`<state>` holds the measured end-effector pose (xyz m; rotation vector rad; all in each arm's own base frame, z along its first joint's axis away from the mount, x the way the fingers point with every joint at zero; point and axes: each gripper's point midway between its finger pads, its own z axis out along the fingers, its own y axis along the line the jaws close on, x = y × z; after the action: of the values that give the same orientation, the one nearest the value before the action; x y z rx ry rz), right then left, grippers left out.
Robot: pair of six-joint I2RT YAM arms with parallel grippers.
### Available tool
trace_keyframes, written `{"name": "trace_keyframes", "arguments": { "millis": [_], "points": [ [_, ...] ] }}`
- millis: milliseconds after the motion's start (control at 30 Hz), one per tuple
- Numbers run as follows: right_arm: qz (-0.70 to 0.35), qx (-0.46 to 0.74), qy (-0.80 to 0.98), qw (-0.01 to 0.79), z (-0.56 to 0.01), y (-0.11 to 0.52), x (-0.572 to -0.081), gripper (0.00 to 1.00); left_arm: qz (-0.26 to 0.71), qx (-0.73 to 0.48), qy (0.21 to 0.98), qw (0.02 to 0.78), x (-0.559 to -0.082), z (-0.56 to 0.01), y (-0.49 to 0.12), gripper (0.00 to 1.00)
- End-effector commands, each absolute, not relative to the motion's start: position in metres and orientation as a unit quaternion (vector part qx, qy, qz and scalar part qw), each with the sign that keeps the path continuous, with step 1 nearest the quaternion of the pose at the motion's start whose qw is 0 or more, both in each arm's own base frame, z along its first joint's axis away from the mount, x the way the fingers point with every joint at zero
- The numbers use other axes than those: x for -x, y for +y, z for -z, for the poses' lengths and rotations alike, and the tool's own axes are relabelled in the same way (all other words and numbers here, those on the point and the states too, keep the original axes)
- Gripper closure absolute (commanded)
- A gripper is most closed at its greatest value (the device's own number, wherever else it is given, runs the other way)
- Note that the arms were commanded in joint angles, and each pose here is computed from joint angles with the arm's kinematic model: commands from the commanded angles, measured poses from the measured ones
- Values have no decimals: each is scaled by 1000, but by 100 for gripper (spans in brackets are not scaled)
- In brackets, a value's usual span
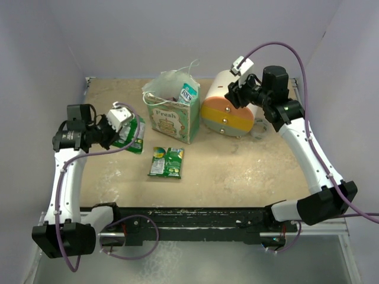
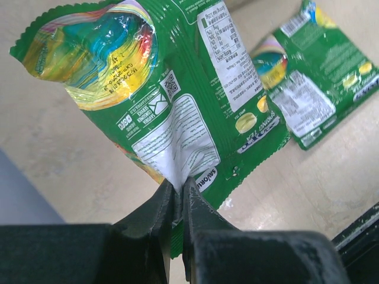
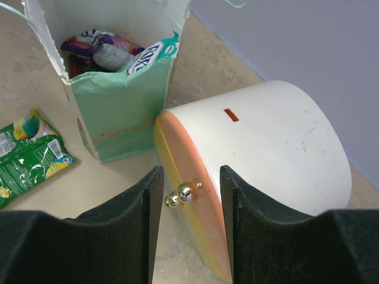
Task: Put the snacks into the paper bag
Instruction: Pick up the snack from the center of the board, then place the snack in the paper bag.
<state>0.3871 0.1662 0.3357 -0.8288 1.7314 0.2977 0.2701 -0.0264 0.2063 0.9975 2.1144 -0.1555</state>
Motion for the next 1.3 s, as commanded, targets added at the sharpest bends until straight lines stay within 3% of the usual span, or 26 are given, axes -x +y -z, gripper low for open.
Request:
{"name": "trace_keyframes", "arguments": {
  "millis": [0, 400, 800, 1033, 1267],
  "points": [
    [-137, 352, 708, 597, -363, 169, -382, 54, 47, -354, 810, 465, -279, -279, -31, 100],
    [-142, 357, 705, 596, -366, 171, -381, 54, 24, -255, 754, 605, -334, -415, -28, 100],
    [-138, 356, 706, 596, -365, 169, -381, 54, 62, -233, 702, 671, -413, -472, -79, 100],
    [-128, 352, 706, 601, -366, 161, -379, 53, 39, -372, 594, 712, -439, -481, -134, 100],
    [-129, 339, 705, 609, -369, 150, -380, 52, -10, -517, 516, 682, -456, -449, -185, 100]
  ]
}}
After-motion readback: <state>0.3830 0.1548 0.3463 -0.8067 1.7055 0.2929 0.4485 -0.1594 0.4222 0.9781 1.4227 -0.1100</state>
